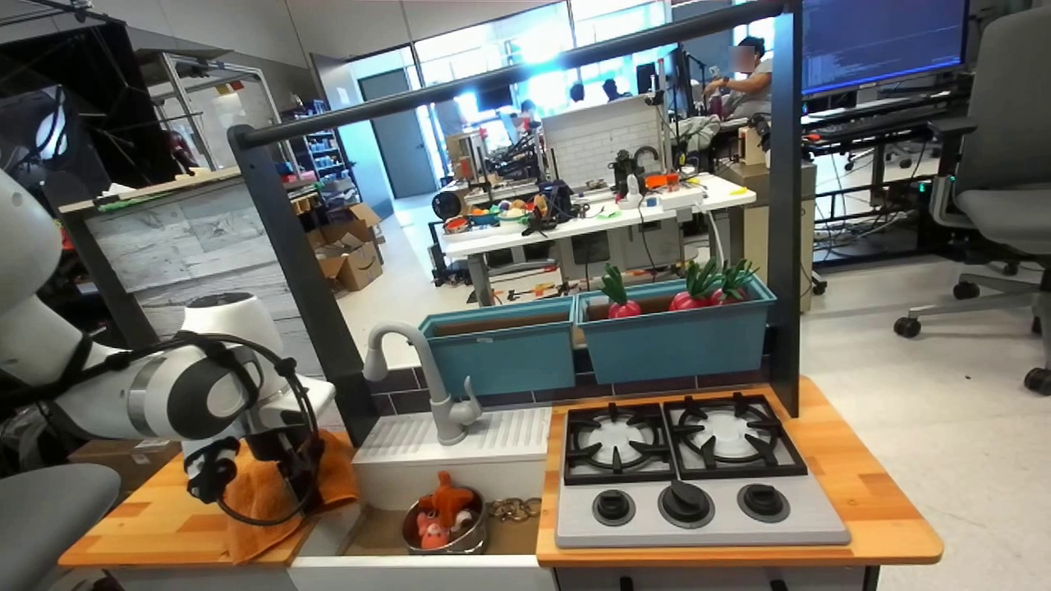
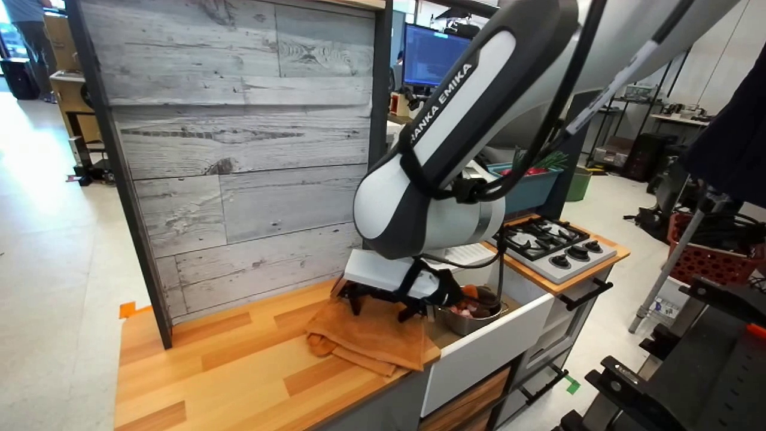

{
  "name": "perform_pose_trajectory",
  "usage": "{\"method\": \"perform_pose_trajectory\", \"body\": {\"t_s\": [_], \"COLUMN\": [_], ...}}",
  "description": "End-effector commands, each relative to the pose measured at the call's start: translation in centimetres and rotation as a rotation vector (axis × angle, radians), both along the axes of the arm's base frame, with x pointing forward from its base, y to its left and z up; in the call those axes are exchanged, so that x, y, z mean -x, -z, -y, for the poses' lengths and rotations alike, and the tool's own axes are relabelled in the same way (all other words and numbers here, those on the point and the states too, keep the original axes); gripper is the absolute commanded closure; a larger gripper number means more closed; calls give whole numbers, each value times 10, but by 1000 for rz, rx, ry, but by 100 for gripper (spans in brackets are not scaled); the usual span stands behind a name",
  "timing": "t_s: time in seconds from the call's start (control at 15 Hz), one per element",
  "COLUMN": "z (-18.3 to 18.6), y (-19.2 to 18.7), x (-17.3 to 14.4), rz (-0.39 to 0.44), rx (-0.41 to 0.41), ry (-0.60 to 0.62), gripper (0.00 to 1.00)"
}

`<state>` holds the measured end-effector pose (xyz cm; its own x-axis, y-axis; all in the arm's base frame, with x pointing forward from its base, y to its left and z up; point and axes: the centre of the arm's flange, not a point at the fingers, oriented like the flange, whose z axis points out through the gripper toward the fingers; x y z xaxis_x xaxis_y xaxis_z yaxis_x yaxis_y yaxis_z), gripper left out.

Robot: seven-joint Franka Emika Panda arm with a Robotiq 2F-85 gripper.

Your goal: Put the toys inside the pot in the sink and then wipe the counter with the towel

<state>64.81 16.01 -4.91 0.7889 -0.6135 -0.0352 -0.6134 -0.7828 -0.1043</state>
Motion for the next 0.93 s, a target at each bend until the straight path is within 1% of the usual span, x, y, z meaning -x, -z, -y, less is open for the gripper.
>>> {"method": "perform_pose_trajectory", "body": {"t_s": [0.0,0.2,0.33,0.4,0.47,0.6,0.67,0.73,0.8,0.87], "z": [-87,-156,-182,-185,-184,-160,-139,-118,-100,-120], "y": [7,12,19,19,20,18,17,17,17,1], "x": [15,27,23,15,8,-13,-23,-29,-30,-9], "rz": [22,49,88,105,121,153,160,142,76,131], "rx": [12,28,53,63,71,96,119,159,224,145], "ry": [-135,-253,-282,-272,-255,-199,-170,-148,-137,-168], "gripper": [0,0,0,0,0,0,0,0,0,0]}}
